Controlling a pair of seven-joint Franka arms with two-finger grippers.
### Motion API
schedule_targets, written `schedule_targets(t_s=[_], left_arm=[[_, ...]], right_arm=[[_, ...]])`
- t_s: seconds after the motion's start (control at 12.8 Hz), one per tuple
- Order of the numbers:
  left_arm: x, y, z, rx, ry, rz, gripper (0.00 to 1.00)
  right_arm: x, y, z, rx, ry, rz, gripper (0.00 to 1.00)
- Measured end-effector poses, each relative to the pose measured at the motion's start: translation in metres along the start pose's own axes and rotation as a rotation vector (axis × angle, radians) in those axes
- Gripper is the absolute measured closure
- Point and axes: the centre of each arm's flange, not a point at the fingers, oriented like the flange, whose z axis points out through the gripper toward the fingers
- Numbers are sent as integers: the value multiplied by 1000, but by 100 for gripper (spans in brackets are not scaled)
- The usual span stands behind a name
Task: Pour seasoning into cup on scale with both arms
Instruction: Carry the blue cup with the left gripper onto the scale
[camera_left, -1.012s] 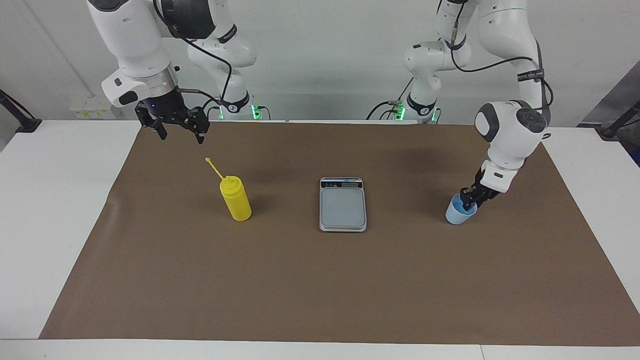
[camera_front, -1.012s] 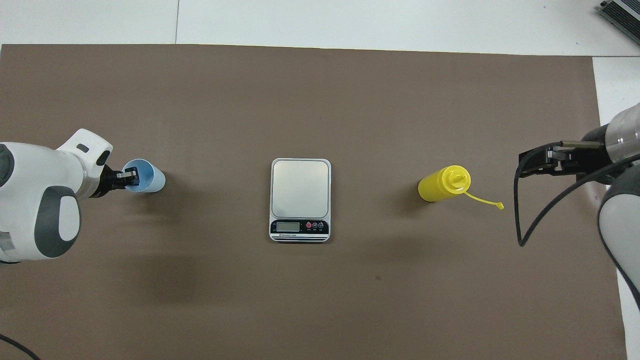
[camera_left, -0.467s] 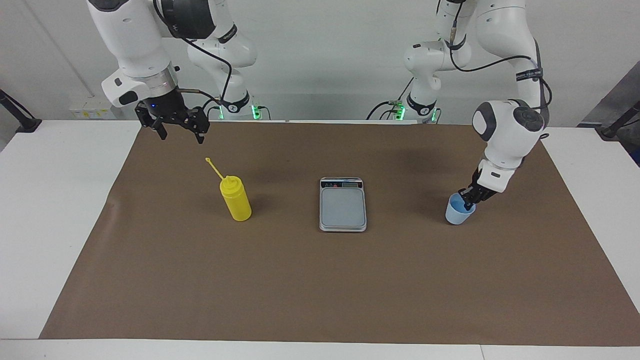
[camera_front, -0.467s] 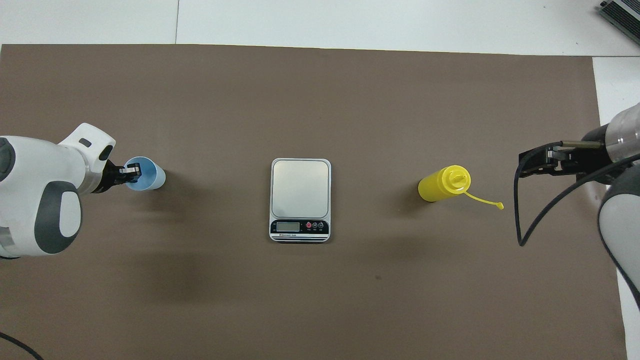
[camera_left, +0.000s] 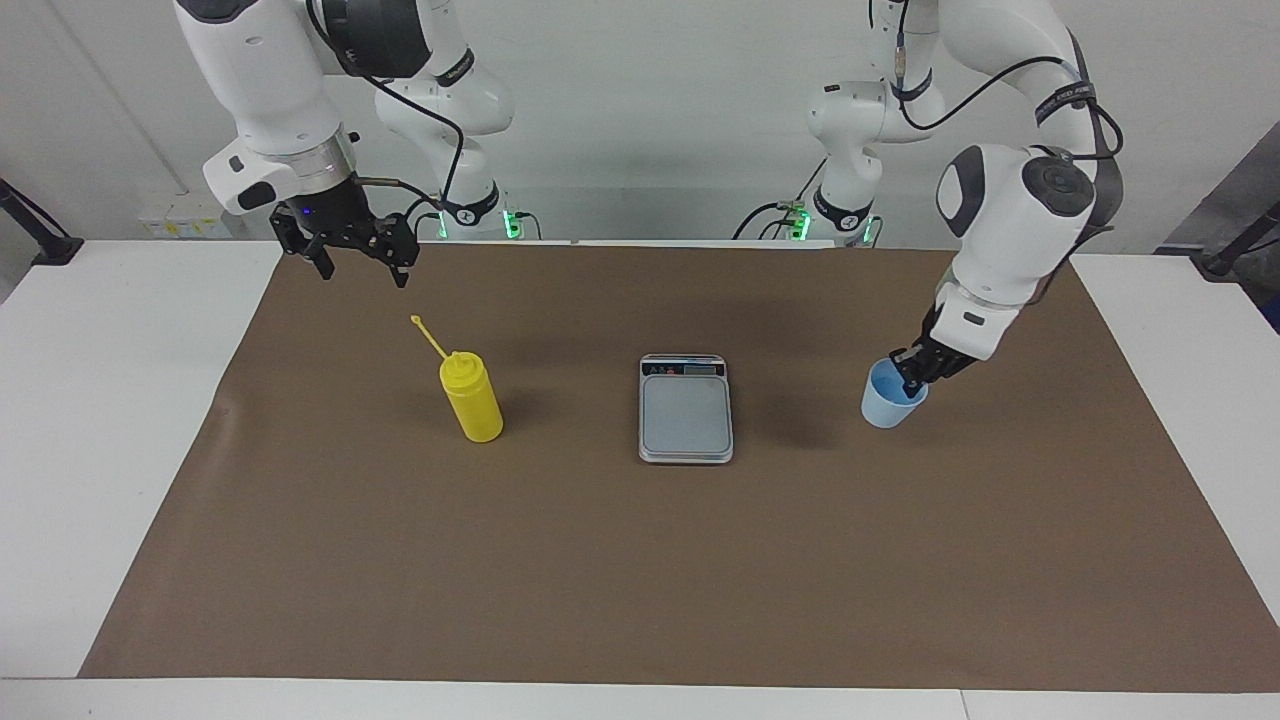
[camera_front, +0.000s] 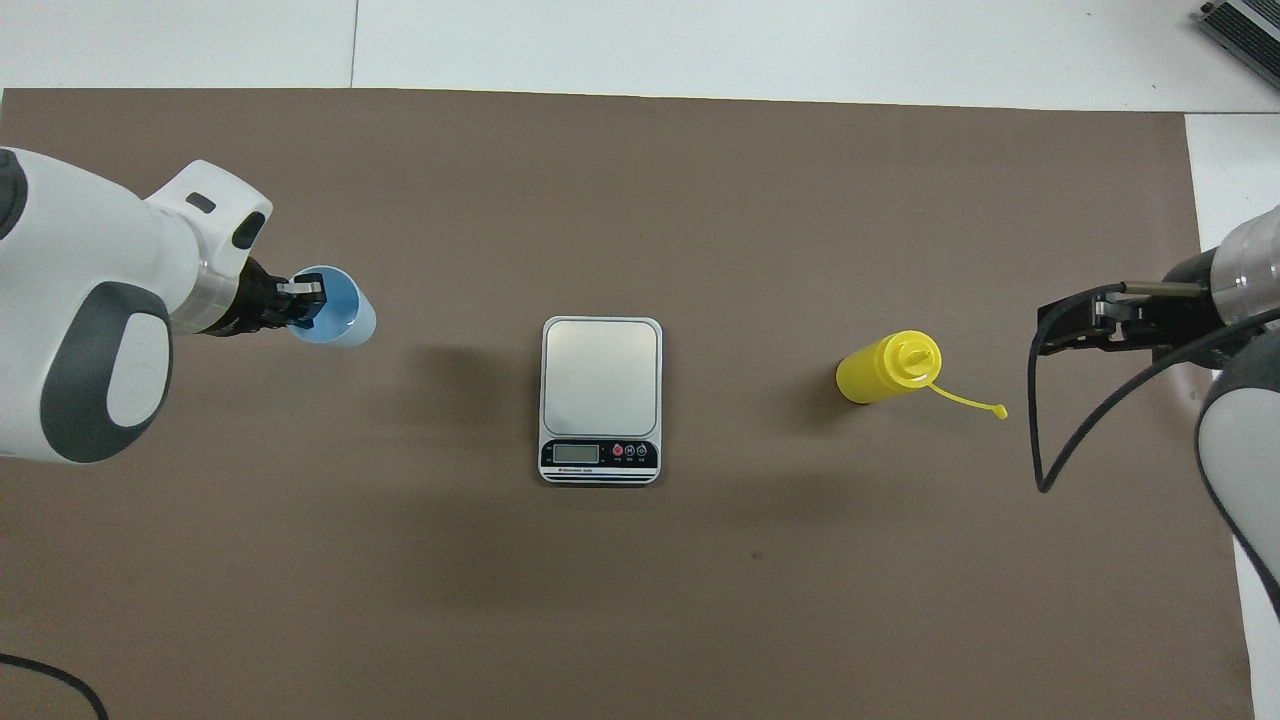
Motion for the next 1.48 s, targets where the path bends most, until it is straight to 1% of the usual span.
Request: schedule_targets(t_s=[0.16,0.39,0.62,0.78,0.86,1.09,1.25,1.48], left_arm=[[-20,51,-6,-11,6,-17,96],[-57,122,-6,-28,9,-2,96],[-89,170,-8,-47,16,14,96],[-105,191,-1,-51,12,30,96],[-108,197,4,-52,12,35,96],[-108,209,33,-12,25,39,96],[-113,222,47,-7,29,38,96],[-111,225,55,-3,34,41,96]], right_arm=[[0,0,0,0,0,0,0],[0,0,0,0,0,0,0],[0,-2,0,0,0,-3,0],[0,-1,0,0,0,-2,0],[0,-1,0,0,0,-3,0],[-1,-3,0,0,0,-7,0],[-1,-6,0,0,2,-13,0],[3,-10,-5,9,48,-10,0]])
